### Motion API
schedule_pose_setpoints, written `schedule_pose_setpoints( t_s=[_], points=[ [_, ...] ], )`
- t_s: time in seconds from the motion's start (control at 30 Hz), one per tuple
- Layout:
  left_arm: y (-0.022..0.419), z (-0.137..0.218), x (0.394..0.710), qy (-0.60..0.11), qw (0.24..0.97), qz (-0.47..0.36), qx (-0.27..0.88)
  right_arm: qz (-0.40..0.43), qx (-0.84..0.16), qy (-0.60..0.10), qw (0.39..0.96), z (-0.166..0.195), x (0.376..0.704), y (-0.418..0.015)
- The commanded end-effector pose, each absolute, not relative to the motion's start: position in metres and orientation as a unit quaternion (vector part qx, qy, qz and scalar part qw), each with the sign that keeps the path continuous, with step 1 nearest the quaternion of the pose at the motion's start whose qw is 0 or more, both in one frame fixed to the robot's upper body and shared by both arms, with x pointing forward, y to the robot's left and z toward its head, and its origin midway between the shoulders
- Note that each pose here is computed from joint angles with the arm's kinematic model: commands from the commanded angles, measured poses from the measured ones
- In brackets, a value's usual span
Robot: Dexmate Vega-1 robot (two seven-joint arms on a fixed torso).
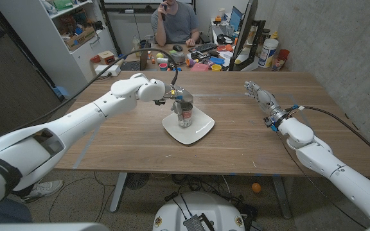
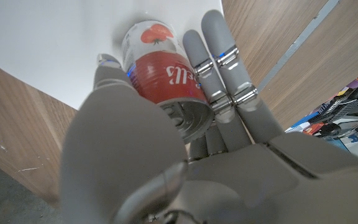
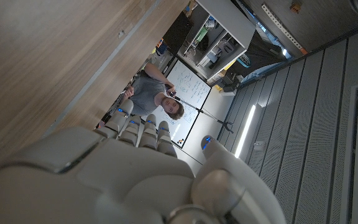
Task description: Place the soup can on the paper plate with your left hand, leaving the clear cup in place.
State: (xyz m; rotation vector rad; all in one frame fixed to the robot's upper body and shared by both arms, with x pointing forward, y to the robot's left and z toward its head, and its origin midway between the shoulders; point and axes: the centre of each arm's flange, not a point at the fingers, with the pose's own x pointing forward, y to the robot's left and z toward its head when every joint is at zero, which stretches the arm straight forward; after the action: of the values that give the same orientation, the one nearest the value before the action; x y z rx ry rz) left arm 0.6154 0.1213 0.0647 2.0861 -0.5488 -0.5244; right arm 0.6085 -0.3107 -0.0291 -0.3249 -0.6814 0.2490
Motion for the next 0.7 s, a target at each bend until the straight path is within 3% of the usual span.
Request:
schedule_pose_setpoints(
  t_s=[0.03, 0.7],
  points=[
    [0.121, 0.062, 0.614, -0.192, 0.446, -0.213, 0.848, 0.123, -0.156, -0.335, 0.921, -0.029, 0.609, -0.312],
    [0.121, 0.077, 0.612, -0.035, 0.432, -0.202, 0.878, 0.122, -0.155, -0.339, 0.920, -0.029, 0.605, -0.314]
  ],
)
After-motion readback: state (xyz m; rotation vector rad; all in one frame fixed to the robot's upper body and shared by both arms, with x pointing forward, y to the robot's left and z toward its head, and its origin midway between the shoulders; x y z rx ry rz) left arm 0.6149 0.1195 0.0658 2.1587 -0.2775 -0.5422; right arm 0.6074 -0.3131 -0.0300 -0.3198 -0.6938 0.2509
